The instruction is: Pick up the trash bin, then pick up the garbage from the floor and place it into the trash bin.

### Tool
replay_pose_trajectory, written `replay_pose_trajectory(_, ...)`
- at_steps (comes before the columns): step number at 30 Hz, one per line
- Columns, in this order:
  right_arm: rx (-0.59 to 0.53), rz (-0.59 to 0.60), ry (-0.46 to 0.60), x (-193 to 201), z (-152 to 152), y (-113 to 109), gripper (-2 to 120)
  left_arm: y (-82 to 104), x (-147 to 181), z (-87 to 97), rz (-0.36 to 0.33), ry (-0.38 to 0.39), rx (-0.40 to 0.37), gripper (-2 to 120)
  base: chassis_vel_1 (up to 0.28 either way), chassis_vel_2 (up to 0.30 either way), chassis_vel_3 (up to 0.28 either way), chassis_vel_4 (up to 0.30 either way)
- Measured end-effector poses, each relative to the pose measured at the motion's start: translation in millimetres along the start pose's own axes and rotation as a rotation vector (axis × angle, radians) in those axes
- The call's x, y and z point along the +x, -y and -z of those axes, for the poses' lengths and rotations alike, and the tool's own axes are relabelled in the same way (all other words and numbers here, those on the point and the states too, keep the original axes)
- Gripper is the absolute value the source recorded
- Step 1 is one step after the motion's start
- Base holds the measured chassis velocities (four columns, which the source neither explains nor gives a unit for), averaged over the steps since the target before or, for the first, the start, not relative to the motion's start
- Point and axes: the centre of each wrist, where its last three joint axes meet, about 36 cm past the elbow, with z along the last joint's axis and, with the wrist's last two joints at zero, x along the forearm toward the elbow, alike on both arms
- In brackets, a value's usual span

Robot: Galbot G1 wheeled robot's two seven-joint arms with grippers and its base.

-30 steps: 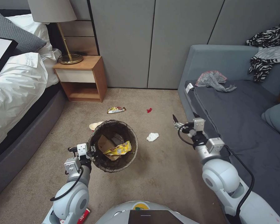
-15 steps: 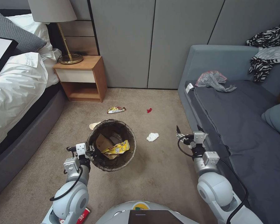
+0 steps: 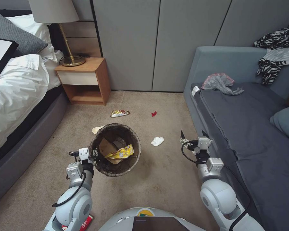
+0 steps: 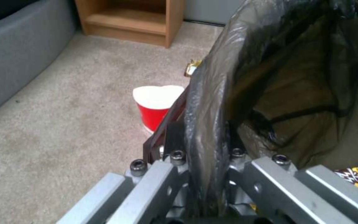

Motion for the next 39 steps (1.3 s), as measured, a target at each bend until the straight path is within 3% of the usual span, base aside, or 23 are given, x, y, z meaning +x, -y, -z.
replay_pose_trajectory(39, -0.014, -0.011, 0.014, -6.9, 2.2, -4.9, 100, 1.6, 5.4, 1.7, -0.006, 0.001, 0.001, 0, -0.082, 0.079, 0.082, -0.077)
